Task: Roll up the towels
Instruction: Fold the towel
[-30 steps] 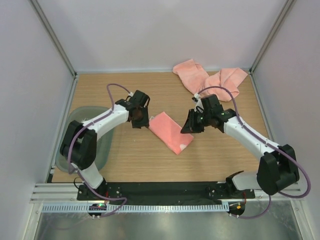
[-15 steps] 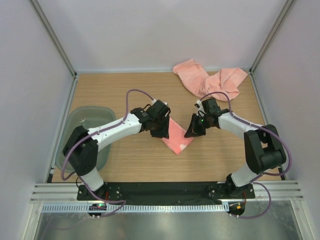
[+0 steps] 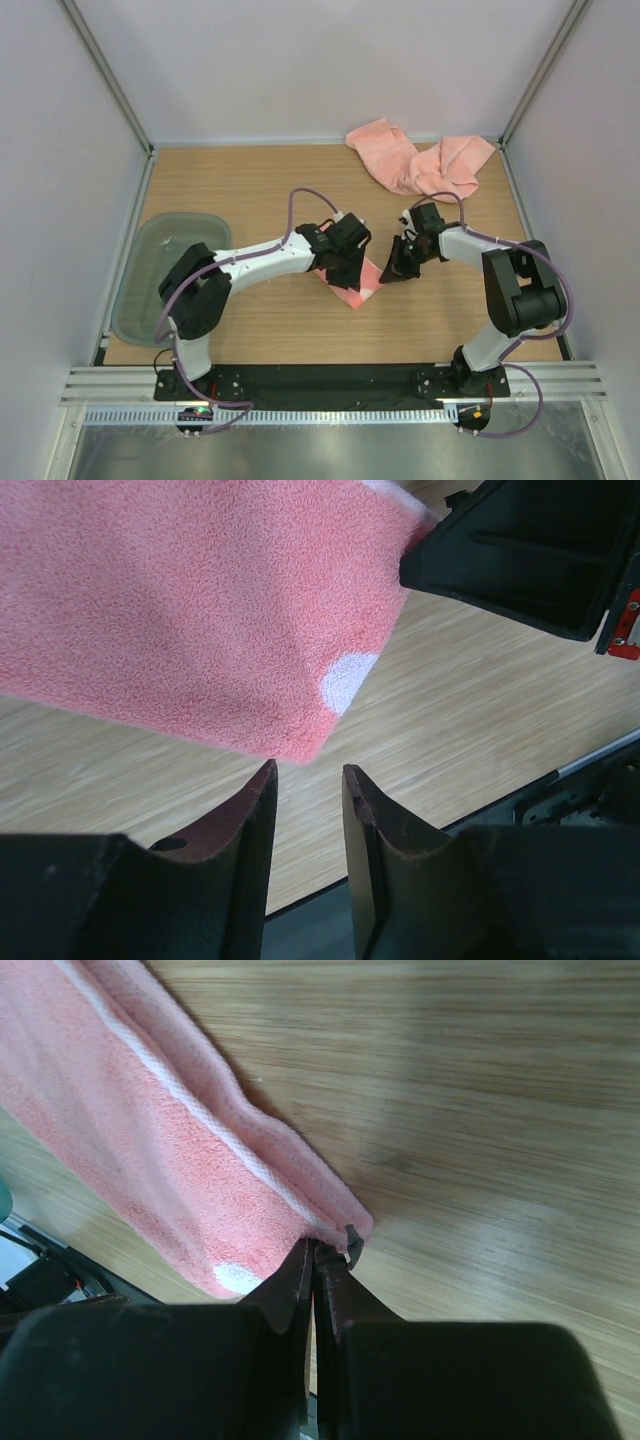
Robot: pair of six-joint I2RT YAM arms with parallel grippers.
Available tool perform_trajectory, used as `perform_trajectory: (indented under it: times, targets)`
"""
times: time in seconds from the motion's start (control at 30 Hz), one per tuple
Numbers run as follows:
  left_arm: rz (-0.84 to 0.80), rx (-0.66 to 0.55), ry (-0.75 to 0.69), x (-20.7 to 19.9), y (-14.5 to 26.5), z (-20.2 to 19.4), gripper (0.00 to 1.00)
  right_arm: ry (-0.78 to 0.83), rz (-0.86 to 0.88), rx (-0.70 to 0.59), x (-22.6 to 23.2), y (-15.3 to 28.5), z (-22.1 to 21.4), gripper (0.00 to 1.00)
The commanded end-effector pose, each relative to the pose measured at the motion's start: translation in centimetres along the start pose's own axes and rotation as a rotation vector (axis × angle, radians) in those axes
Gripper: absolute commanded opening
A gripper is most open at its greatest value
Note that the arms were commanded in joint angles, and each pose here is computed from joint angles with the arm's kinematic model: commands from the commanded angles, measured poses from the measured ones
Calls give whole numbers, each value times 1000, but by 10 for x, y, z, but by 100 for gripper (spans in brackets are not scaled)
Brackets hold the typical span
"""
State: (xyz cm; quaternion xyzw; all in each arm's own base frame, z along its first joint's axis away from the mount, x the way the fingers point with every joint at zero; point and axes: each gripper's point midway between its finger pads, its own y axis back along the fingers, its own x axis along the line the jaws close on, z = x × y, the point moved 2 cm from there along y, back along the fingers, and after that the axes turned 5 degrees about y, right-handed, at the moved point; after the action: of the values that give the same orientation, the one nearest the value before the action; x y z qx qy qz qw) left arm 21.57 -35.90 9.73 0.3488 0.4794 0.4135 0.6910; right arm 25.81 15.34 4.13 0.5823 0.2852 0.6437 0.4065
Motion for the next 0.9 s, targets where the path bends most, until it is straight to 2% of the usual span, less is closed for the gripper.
perform_trajectory:
  times: [0.0,0.3,0.67,0.87]
  targets:
    - [-40,-7,2,-17,-5,2,33,6,-17,-3,-6,-4,2,1]
    - [-10,43,-3,-9,-26,-27,32,-10,-43,22,-13,-9,-3,1]
    - [79,67,-9,18,-55,-43,30,-16,-58,37,-16,-10,-6,1]
    - [104,73,-11,24,-57,-46,29,-24,-64,46,-18,-10,-9,1]
